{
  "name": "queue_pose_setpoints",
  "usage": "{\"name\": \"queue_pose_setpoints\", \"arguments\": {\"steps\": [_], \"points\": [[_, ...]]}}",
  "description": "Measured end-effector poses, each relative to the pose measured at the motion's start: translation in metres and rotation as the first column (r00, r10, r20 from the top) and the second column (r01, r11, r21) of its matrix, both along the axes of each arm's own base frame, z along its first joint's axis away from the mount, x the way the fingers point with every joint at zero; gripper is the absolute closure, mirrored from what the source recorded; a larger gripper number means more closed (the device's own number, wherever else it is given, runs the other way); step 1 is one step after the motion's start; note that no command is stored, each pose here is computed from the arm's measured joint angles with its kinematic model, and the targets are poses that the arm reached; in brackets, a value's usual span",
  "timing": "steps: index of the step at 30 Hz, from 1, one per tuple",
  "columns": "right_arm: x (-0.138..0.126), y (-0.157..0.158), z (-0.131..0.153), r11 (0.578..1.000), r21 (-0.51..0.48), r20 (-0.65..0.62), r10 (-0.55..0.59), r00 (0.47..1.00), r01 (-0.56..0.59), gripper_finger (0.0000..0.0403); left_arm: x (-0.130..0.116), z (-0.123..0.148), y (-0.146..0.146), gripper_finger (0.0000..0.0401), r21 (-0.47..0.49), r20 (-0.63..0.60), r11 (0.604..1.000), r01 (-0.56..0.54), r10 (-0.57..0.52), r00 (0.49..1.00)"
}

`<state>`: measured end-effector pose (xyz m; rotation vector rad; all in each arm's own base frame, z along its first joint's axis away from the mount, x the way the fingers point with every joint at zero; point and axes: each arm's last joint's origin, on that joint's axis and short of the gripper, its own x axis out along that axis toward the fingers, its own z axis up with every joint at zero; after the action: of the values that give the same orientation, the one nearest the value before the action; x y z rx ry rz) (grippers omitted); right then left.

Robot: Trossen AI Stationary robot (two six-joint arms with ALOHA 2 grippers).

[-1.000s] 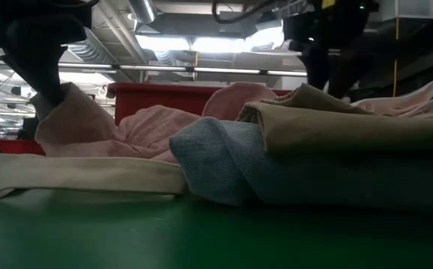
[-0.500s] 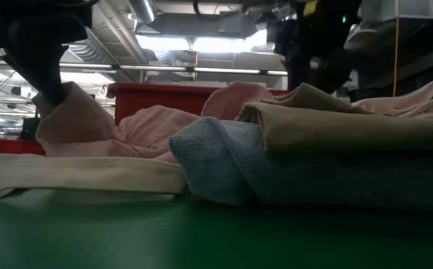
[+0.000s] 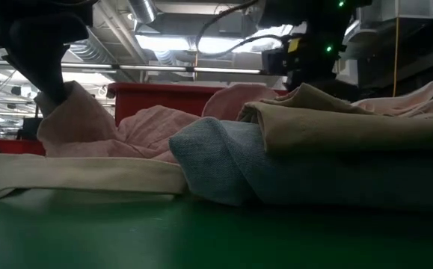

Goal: Fold laundry
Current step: Fold the pink polo

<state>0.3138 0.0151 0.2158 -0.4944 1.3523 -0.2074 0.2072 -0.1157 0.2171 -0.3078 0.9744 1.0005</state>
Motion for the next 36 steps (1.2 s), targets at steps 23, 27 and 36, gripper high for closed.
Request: {"name": "queue_pose_setpoints", "arguments": {"steps": [23, 27, 36], "points": [[-0.063, -0.002, 0.182, 0.996, 0.074, 0.388, 0.021, 0.921, -0.054, 0.0399, 0.001, 0.000, 0.001, 0.0306, 0.028, -0.045, 0.996, 0.084, -0.083, 0.996], [-0.071, -0.003, 0.186, 0.996, 0.070, 0.383, 0.026, 0.923, -0.058, 0.0396, 0.004, 0.001, 0.001, 0.0265, 0.068, 0.003, 0.994, 0.087, -0.087, 0.996], [-0.081, -0.006, 0.192, 1.000, -0.018, 0.396, 0.007, 0.918, 0.000, 0.0400, 0.023, 0.038, -0.007, 0.0253, 0.214, 0.156, 0.964, 0.159, -0.195, 0.968]]}}
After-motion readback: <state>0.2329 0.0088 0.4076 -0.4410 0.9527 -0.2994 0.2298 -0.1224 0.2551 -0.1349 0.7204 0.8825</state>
